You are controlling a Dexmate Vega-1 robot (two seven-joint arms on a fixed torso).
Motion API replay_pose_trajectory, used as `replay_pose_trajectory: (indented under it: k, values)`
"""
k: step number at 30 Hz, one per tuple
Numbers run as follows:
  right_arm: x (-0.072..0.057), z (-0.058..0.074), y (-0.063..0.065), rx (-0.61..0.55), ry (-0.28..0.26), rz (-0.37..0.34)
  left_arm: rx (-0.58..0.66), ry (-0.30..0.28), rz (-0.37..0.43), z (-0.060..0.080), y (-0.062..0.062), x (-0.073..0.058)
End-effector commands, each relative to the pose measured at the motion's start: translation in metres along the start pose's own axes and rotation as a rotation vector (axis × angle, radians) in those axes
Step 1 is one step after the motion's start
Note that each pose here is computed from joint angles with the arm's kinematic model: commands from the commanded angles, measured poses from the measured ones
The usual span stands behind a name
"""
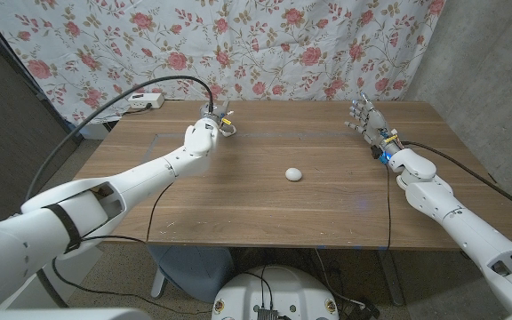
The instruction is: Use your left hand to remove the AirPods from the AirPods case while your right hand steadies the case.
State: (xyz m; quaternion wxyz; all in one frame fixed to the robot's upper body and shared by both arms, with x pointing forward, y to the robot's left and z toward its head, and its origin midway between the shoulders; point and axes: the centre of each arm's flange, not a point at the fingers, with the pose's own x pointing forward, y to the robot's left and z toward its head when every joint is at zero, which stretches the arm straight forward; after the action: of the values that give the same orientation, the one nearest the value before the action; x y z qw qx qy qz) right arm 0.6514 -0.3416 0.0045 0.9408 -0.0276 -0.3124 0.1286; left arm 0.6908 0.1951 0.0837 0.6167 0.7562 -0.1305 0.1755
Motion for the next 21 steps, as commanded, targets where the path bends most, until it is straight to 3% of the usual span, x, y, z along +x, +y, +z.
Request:
replay_pose_trajectory:
  k: [1,6,10,12,14,15,21]
  values:
    - [-0.001,0.002,-0.001,-0.010,0.004,-0.001,0.013,0.015,0.005,0.002,-0.004,0.000]
    - [-0.002,0.001,-0.001,0.004,0.002,0.000,0.015,0.032,0.016,0.002,-0.007,-0.001]
    - [-0.001,0.002,-0.001,0.005,0.002,-0.001,0.026,0.009,-0.004,0.004,-0.011,0.000]
    - [-0.001,0.002,-0.001,0.021,0.000,0.002,0.031,0.030,0.011,0.005,-0.011,0.001]
    - [0.000,0.002,-0.001,0.030,-0.002,0.004,-0.057,0.040,0.005,0.002,-0.012,0.001]
    - [0.000,0.003,0.000,0.023,-0.002,0.004,-0.024,0.043,0.036,0.004,-0.012,0.000]
    - [0.000,0.004,-0.003,0.036,-0.008,-0.001,0.017,0.037,0.040,0.011,-0.014,0.002]
